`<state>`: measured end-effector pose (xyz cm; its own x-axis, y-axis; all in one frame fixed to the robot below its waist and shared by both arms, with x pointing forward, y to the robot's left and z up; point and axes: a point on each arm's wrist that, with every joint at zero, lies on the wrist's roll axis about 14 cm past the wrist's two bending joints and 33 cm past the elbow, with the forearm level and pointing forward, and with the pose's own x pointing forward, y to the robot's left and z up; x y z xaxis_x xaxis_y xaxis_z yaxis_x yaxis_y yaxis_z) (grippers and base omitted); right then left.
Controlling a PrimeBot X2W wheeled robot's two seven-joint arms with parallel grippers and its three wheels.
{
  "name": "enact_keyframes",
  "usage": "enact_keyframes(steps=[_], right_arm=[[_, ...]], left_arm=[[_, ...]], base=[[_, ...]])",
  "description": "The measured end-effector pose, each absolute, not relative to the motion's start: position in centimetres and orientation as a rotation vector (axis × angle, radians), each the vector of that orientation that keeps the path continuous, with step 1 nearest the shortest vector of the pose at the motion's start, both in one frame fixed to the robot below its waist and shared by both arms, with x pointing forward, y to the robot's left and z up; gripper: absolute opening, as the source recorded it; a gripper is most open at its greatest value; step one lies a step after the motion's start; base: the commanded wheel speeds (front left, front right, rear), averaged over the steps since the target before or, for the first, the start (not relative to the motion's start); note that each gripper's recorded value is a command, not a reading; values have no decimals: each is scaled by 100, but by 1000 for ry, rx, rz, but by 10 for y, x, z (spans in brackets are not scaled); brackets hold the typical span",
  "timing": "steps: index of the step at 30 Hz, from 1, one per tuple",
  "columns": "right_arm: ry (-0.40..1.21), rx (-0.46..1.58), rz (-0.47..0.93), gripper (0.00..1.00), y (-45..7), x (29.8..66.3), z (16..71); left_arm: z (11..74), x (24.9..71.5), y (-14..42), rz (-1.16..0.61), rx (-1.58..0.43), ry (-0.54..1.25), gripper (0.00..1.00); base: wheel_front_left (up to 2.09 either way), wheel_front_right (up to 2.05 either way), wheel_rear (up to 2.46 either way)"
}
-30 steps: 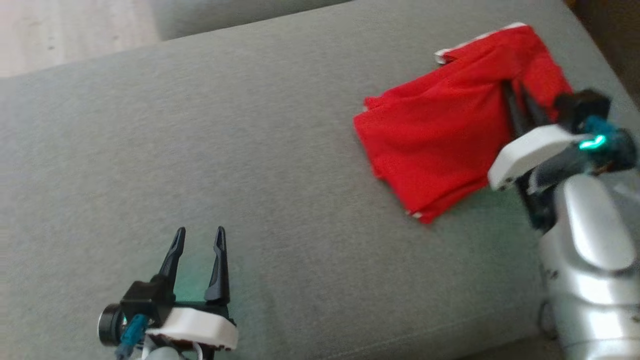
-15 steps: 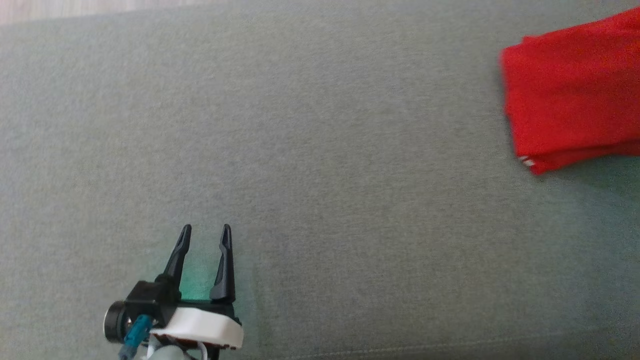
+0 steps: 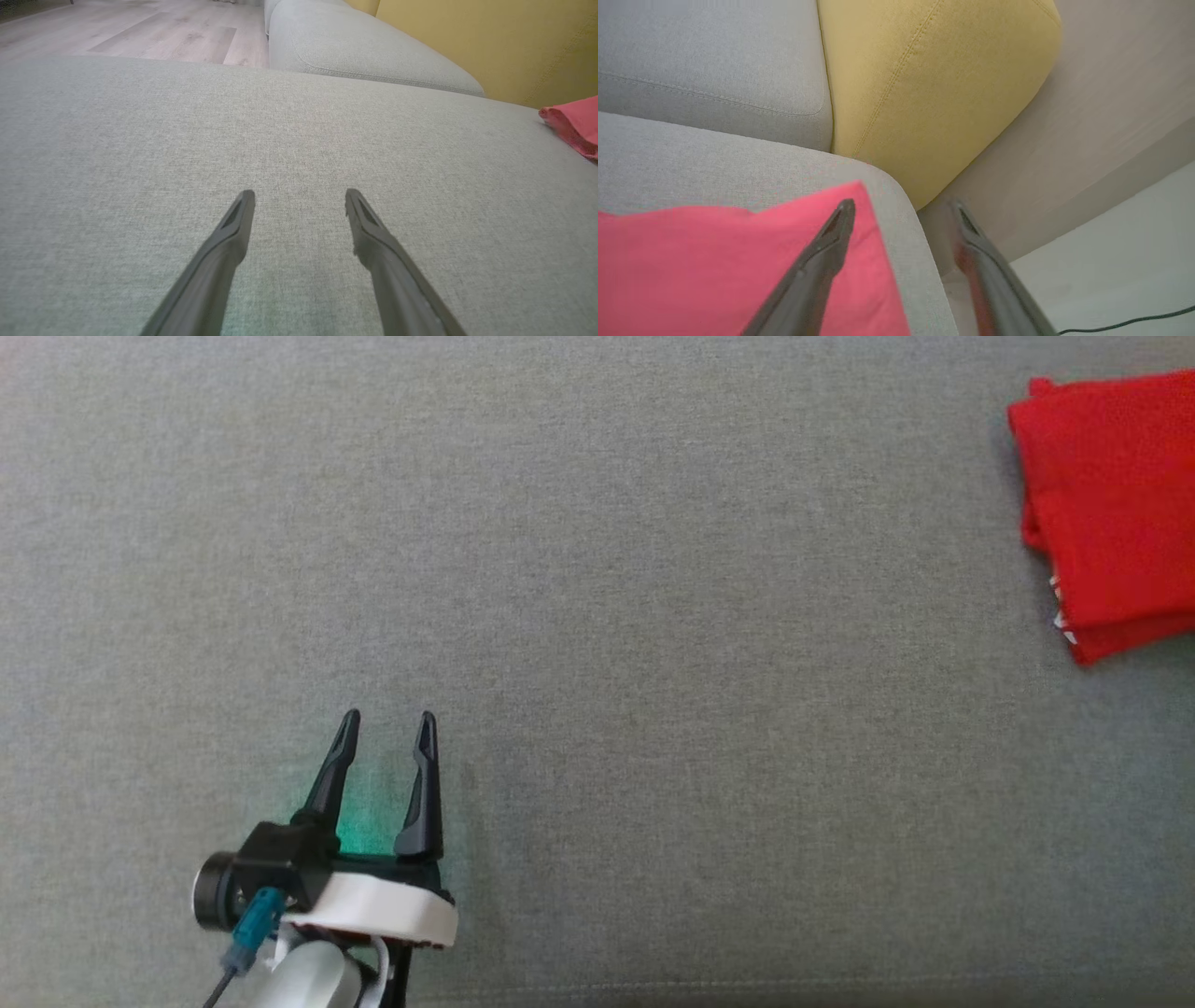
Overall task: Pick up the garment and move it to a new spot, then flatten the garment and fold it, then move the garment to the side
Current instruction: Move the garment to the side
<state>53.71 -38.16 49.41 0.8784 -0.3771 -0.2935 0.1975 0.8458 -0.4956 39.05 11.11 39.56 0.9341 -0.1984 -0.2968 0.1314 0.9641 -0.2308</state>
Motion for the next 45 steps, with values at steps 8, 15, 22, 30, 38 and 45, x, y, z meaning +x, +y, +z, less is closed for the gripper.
enact_keyframes(steps=[8,15,22,30,38,45], right_arm=[[335,-437,-232,100,-334,536,491],[232,-308,-173,100,-295,518,508],[110,-240,-72,100,-243,489,527],[69,-122,61,100,-189,433,510],[36,-31,115,100,-167,394,503],[79,64,142,100,-152,358,480]], left_arm=[[408,393,108,-186,-201,288,100],[435,392,113,-173,-196,213,100],[460,384,128,-123,-200,147,100],[461,351,147,-51,-225,150,100],[451,328,156,-13,-235,177,100],[448,317,156,-1,-238,185,100]], base=[[0,0,0],[0,0,0],[0,0,0],[0,0,0],[0,0,0],[0,0,0]])
